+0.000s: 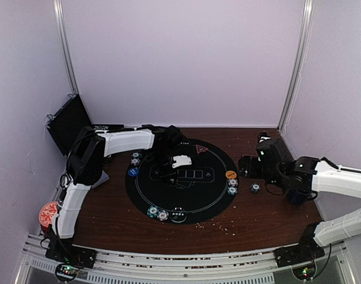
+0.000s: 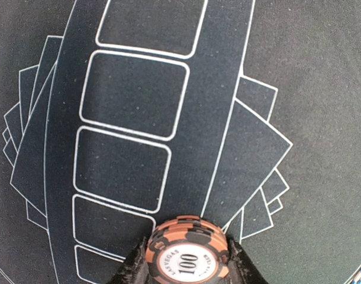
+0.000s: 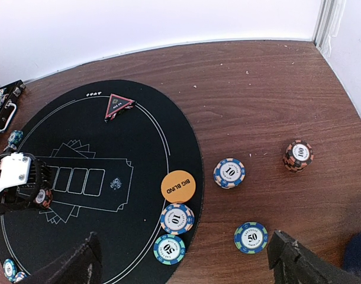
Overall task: Distribute texas hold em gaming equipment
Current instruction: Pick up the pile of poker chips from the pile of poker chips.
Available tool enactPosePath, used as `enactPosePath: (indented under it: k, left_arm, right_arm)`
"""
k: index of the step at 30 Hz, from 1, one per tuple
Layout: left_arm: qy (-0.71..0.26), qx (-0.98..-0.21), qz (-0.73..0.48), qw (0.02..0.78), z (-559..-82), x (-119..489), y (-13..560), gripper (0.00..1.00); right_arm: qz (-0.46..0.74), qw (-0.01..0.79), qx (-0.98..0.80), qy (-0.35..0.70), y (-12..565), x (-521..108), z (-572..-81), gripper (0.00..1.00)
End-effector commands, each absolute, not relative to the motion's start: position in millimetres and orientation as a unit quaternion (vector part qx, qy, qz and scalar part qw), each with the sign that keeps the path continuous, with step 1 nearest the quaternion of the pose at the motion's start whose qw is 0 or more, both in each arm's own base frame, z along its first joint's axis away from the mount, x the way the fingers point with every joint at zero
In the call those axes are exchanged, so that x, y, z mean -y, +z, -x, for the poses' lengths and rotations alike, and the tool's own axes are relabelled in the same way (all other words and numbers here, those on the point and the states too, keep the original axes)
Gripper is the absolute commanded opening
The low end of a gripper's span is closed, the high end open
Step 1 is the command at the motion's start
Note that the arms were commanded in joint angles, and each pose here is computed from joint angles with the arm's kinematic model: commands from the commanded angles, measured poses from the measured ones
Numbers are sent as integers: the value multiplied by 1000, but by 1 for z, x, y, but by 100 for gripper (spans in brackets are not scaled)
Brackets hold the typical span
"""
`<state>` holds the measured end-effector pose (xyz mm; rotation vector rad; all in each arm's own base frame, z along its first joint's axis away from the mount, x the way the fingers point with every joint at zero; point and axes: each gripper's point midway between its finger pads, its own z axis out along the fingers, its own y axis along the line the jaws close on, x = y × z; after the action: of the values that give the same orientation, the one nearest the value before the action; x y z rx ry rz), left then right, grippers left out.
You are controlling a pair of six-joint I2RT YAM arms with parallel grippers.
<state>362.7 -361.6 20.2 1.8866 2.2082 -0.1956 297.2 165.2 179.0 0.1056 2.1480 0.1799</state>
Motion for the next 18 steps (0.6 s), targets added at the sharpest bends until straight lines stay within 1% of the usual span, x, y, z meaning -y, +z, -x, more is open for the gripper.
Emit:
enactPosePath:
  k: [1, 11, 18]
  left_arm:
    - [-54, -768, -629, 106, -375, 353, 6, 1]
    - [-39, -785, -593, 175, -428, 345, 41, 1]
    - [-22, -797, -564, 216, -471, 322, 60, 1]
  right_arm:
    - [-54, 483, -871, 73, 184, -159, -297, 99]
    - [-56, 486, -869, 74, 187, -158, -296, 99]
    - [-57, 486, -869, 72, 186, -157, -297, 99]
